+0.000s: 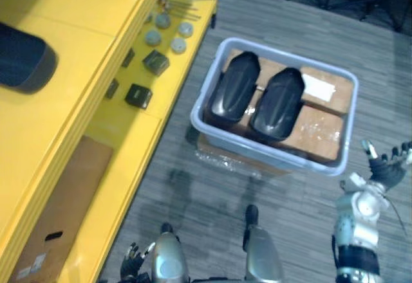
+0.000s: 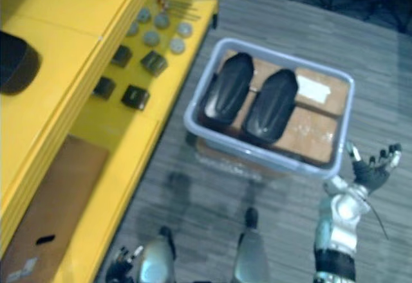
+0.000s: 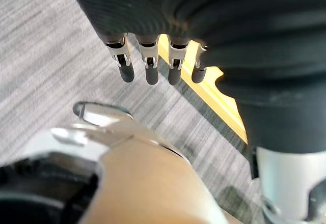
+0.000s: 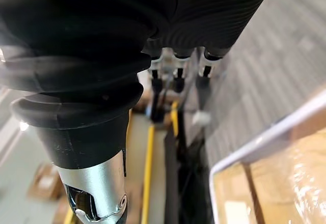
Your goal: Walk over and take plastic housings, then place them on the shelf
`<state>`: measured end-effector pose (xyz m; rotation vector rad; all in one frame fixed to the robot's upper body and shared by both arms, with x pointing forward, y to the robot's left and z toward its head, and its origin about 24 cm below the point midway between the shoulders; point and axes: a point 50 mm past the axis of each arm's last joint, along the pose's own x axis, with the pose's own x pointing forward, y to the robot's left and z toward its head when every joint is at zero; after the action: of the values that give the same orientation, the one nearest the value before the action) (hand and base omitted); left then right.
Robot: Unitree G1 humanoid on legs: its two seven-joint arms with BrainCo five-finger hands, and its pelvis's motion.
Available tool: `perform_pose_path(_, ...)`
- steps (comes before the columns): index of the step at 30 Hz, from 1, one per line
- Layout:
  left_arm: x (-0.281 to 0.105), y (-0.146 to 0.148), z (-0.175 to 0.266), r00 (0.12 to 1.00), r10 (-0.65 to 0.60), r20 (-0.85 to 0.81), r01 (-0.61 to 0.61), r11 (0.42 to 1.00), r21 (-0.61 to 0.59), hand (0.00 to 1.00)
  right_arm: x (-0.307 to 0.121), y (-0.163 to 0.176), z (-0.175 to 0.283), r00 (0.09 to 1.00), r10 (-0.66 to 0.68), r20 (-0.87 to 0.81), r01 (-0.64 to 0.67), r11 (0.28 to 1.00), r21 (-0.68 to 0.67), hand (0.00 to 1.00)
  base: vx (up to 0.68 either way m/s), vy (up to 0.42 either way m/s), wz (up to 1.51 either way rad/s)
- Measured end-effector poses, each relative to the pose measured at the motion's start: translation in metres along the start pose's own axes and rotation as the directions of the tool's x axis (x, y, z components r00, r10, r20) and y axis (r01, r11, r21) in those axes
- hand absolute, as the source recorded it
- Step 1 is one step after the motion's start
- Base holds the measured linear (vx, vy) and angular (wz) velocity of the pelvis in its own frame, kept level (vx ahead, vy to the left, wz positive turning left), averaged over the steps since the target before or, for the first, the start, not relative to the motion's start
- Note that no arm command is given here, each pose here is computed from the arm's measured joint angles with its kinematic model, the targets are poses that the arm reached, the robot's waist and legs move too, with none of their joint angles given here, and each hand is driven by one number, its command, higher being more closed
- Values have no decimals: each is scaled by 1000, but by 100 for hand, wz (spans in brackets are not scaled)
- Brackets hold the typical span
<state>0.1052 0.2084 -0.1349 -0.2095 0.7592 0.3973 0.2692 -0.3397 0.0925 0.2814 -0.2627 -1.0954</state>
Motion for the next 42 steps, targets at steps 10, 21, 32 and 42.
perform_pose_path(10,5,-22,-1,993,-112,-36,113,994,6,0,75,46,76,991,-119,62,126,986,-114,0,-73,21,16)
perform_pose_path(21,2,-32,-11,979,-189,-72,186,981,-49,0,90,66,109,996,-75,50,85,966,-246,0,4,-8,6)
perform_pose_path(32,1,-34,-12,972,-219,-82,218,976,-21,0,90,79,109,993,112,32,-85,890,-448,0,-27,-3,10)
perform_pose_path(42,0,-34,-16,961,-255,-104,257,967,-1,0,91,63,85,989,-29,-144,-60,813,-579,0,-10,-4,1)
